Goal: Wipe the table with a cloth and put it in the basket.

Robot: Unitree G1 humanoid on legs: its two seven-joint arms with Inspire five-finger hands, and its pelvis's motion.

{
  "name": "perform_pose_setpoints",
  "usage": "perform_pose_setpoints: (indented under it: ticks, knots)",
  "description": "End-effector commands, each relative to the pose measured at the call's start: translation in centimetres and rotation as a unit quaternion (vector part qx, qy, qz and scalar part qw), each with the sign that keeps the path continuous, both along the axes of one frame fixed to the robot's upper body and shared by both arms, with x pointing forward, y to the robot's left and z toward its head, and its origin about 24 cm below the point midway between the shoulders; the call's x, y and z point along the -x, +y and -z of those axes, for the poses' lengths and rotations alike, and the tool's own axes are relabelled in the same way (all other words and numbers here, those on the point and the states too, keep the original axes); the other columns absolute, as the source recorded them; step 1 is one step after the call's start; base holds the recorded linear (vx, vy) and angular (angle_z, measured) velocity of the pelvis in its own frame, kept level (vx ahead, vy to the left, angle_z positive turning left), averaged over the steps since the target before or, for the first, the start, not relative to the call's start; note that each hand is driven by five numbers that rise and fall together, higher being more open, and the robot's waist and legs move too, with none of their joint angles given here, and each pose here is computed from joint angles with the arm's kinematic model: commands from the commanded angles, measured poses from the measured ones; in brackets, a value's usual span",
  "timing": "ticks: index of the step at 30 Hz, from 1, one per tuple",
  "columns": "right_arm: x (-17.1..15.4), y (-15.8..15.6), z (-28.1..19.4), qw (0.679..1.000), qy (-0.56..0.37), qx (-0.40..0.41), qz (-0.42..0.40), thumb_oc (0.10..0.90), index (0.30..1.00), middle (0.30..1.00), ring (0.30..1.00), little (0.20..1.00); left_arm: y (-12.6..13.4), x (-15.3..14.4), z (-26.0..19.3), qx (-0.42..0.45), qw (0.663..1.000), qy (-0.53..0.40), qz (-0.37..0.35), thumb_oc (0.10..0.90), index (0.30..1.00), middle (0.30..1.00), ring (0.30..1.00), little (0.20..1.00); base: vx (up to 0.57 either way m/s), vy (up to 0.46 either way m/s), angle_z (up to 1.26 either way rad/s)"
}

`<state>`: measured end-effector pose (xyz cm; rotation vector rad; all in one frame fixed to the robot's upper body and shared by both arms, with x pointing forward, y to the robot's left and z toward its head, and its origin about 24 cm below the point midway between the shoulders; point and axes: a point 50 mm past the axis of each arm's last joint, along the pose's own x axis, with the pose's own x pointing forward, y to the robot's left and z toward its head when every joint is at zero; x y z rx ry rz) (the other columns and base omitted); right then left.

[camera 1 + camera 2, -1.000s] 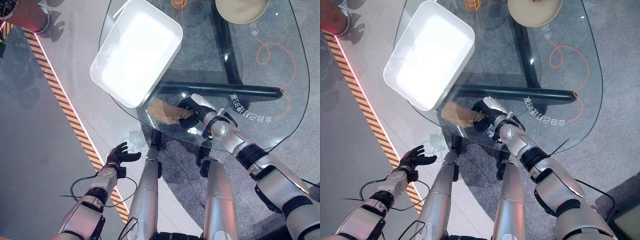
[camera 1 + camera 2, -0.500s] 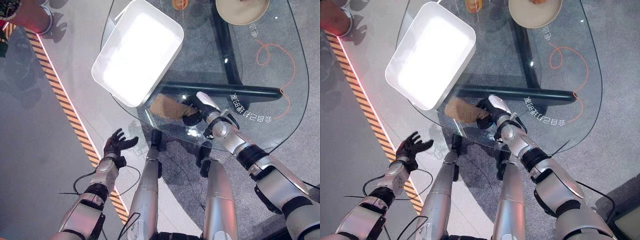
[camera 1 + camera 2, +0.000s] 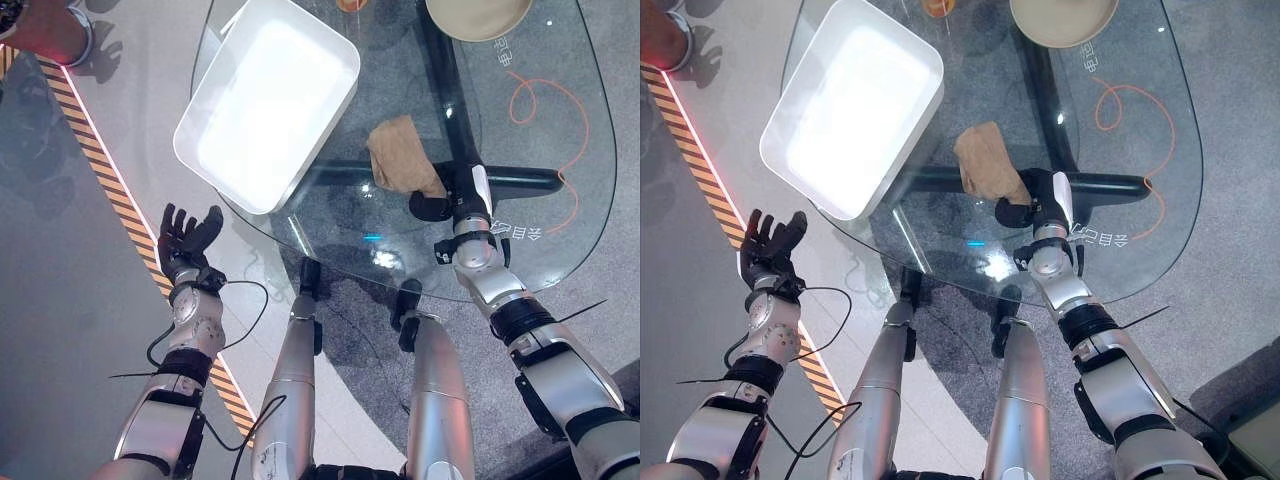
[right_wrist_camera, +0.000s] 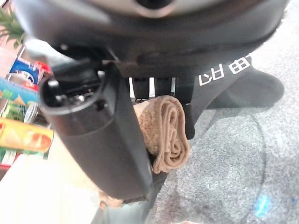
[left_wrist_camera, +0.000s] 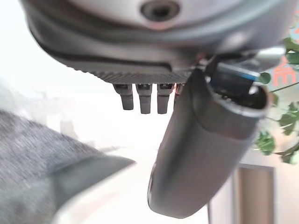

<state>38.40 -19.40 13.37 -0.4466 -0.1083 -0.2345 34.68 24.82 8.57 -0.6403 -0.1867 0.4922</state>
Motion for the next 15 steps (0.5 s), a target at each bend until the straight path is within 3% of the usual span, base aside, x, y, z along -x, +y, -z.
perform_pose_setpoints:
  ticks: [1, 15]
  knots:
    - [0.8, 1.3, -5.2, 0.986, -0.15, -0.051, -0.044, 0.1, 0.3, 0.3, 0.3, 0.2, 3.7, 1.0, -4.7, -0.018, 0.989, -0.129, -0.072, 0.8, 0.9, 0.9, 0.9, 0.9, 0.01, 0.024, -0.03]
    - [5.1, 5.3, -9.7, 0.938, -0.31, -0.06, -0.147, 0.1, 0.3, 0.3, 0.3, 0.2, -0.8, 2.2, -7.3, 0.057, 0.941, -0.327, 0.072, 0.8, 0.9, 0.9, 0.9, 0.9, 0.0, 0.001, -0.01]
